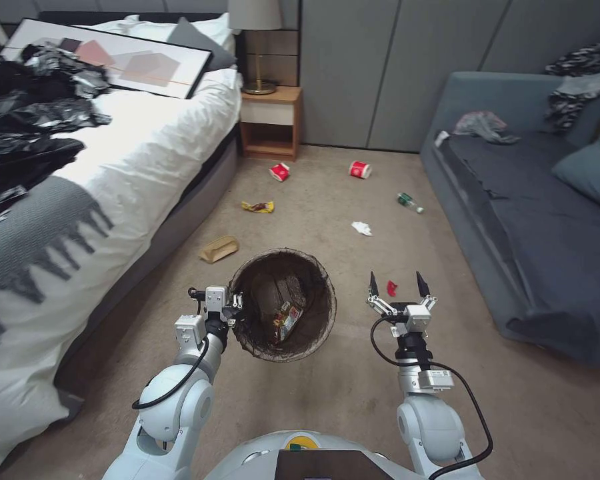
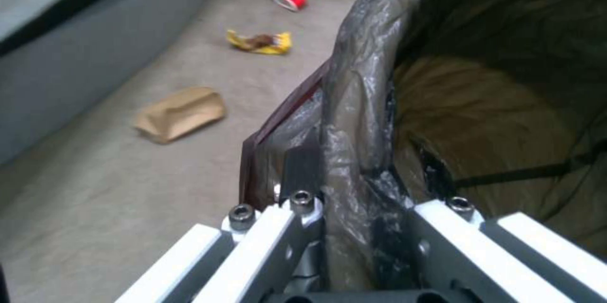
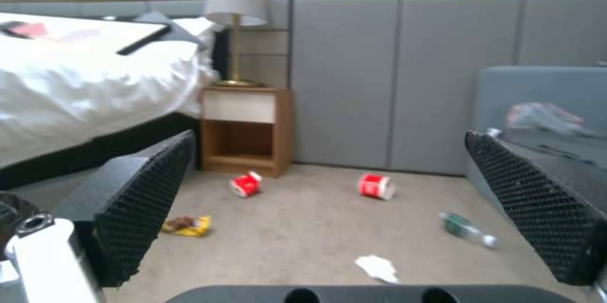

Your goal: Pick up the trash bin, then pick up the garbage from the floor and place it into the trash bin.

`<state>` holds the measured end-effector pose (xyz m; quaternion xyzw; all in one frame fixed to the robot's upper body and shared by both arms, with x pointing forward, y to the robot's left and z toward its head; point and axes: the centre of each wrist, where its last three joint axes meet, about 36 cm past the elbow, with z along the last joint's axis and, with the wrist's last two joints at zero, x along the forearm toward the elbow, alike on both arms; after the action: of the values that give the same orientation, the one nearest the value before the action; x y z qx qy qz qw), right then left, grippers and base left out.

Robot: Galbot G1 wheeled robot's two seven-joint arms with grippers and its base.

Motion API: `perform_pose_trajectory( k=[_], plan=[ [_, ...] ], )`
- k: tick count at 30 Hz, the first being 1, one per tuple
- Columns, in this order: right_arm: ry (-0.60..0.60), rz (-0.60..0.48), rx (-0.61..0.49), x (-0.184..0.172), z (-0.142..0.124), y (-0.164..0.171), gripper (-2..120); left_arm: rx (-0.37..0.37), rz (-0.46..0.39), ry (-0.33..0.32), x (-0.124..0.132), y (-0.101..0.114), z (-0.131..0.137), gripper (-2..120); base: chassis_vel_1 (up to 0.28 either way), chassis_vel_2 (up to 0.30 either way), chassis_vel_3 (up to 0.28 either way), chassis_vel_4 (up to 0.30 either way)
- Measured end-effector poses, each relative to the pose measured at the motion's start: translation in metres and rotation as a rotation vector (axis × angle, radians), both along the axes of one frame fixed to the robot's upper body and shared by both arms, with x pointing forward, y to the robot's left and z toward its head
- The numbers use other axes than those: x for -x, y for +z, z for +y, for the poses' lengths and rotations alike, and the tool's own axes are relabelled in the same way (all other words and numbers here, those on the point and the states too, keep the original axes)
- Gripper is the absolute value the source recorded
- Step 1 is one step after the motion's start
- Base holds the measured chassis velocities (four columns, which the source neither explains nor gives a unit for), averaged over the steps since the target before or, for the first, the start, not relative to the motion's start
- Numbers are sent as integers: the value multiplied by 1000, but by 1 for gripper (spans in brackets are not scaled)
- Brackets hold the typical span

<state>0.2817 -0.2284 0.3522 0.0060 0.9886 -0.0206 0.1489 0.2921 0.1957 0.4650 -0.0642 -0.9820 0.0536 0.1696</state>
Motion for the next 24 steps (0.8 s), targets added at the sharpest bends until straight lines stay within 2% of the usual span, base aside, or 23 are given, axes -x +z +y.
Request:
perform_pose_trajectory(
  k=[7,24],
  plan=[
    [-8,-13,2,-3,-2,-1,100,7,-37,2,-1,-5,-1,0,60,69,69,65],
    [-51,6,-7,-3,-7,-3,100,6,-39,-6,-1,-5,-1,0,0,0,0,0]
  ],
)
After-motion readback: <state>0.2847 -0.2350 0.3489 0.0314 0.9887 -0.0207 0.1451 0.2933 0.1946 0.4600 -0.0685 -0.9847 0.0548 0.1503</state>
